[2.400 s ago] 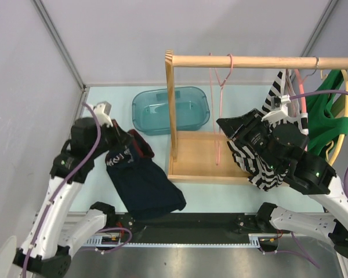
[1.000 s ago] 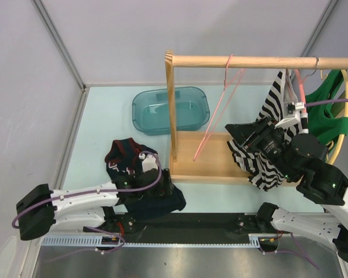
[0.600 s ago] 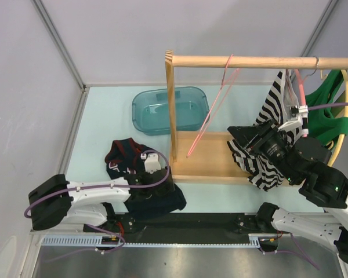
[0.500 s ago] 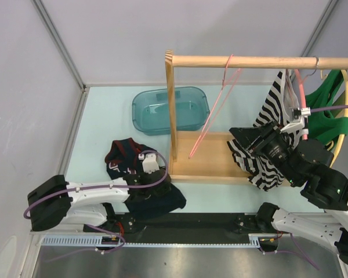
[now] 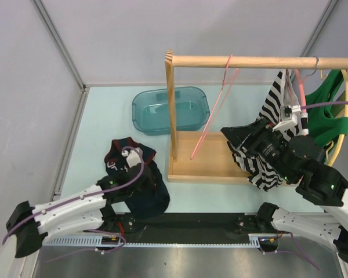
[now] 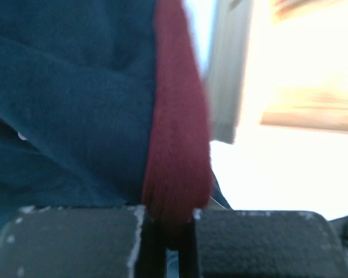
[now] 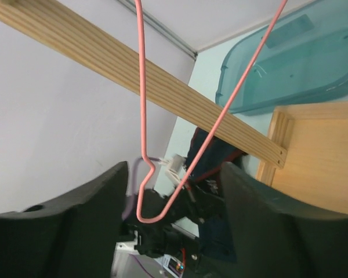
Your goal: Remove the tank top from the hanger
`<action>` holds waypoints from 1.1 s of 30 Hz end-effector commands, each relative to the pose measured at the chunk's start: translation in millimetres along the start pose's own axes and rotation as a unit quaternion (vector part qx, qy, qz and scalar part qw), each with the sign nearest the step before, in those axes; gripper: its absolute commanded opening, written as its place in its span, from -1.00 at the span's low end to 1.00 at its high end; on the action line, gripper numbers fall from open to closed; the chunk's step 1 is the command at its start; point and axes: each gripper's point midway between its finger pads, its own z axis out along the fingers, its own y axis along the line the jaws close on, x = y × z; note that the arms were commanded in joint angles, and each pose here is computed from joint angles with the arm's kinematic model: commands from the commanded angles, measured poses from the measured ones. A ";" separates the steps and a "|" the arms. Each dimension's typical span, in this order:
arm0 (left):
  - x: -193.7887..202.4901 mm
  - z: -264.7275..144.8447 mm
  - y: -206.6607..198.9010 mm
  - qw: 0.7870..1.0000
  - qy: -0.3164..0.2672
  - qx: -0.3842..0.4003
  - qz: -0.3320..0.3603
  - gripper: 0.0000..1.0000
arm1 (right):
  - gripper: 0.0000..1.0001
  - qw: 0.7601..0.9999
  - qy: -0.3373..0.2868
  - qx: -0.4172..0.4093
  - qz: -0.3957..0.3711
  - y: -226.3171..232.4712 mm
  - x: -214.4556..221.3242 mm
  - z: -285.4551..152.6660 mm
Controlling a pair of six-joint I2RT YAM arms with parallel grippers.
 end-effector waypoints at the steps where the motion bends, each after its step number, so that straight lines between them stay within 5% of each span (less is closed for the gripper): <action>1: -63.0 -41.0 -29.9 0.996 -0.061 0.050 0.036 -1.00 | 0.52 0.999 0.000 -0.029 -0.021 22.6 -12.4 -1.9; 10: -186.9 -131.8 -116.4 0.970 -0.144 0.162 0.107 -1.00 | 0.99 0.997 -0.017 -0.069 -0.033 46.0 -32.9 -15.3; 14: -245.0 -166.2 -144.9 0.957 -0.199 0.182 0.108 -1.00 | 0.99 0.995 -0.024 -0.084 -0.046 54.8 -40.3 -19.6; 26: -370.8 -167.7 -202.9 0.933 -0.242 0.247 0.103 -1.00 | 0.99 0.992 -0.041 -0.108 -0.059 67.7 -56.7 -34.4; 33: -391.5 -97.6 -235.2 0.934 -0.193 0.286 0.092 -1.00 | 0.99 0.990 -0.053 -0.111 -0.068 67.6 -63.2 -40.1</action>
